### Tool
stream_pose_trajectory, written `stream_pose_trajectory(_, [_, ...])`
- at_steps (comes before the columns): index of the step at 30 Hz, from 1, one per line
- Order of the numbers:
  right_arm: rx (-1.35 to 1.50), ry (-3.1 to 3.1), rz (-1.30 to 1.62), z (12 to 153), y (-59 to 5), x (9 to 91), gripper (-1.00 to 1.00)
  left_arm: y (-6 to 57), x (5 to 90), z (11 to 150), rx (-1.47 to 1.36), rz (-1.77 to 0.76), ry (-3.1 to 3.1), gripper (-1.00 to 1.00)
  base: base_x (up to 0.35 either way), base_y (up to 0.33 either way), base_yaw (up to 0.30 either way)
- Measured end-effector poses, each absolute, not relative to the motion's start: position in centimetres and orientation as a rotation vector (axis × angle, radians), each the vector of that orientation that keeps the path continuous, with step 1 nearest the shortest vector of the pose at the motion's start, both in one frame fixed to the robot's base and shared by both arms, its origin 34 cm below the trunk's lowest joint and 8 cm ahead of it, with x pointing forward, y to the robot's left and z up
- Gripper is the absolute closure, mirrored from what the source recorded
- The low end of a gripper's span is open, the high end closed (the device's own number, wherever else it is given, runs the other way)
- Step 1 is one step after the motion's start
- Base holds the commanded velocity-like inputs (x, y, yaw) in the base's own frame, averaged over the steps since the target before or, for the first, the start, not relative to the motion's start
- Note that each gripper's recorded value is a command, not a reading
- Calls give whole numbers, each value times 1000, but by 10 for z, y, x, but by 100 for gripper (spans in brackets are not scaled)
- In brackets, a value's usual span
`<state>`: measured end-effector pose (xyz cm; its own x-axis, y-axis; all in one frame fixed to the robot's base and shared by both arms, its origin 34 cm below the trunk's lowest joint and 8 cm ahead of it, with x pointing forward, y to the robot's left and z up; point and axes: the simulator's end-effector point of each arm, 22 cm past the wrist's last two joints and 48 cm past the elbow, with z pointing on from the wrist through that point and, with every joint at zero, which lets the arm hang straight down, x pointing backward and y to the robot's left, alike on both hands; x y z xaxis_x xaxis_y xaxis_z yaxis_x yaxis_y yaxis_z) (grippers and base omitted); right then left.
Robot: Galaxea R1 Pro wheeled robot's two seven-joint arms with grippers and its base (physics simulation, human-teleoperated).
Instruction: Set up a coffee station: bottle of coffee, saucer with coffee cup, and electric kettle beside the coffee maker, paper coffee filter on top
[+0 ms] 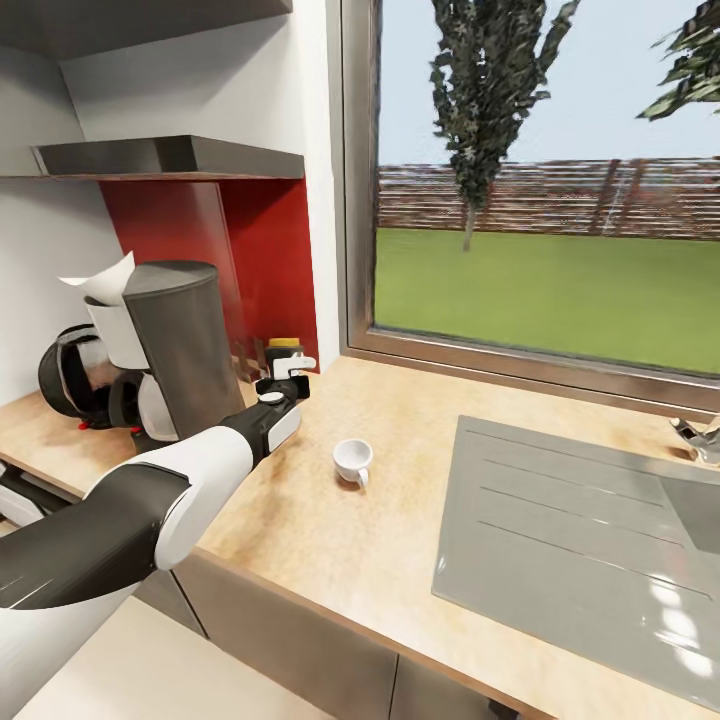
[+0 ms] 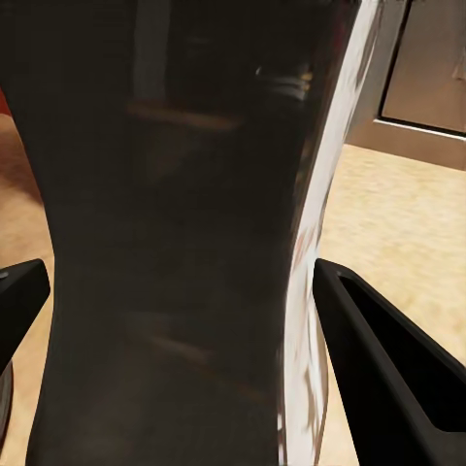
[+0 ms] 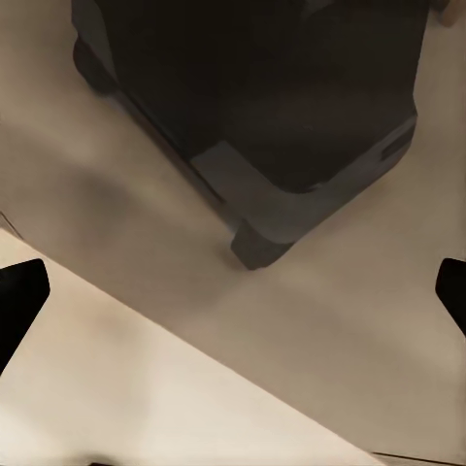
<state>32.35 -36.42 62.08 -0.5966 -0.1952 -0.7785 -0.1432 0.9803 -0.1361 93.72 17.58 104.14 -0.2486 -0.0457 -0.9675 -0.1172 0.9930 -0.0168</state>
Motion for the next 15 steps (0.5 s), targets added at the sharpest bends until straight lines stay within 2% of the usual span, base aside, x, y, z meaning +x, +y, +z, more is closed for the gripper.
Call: stream_pose_trajectory(15, [-237,2228,-71,619,-363,321,-100,176,938,1036,-119,68,1830,100,0,0,0])
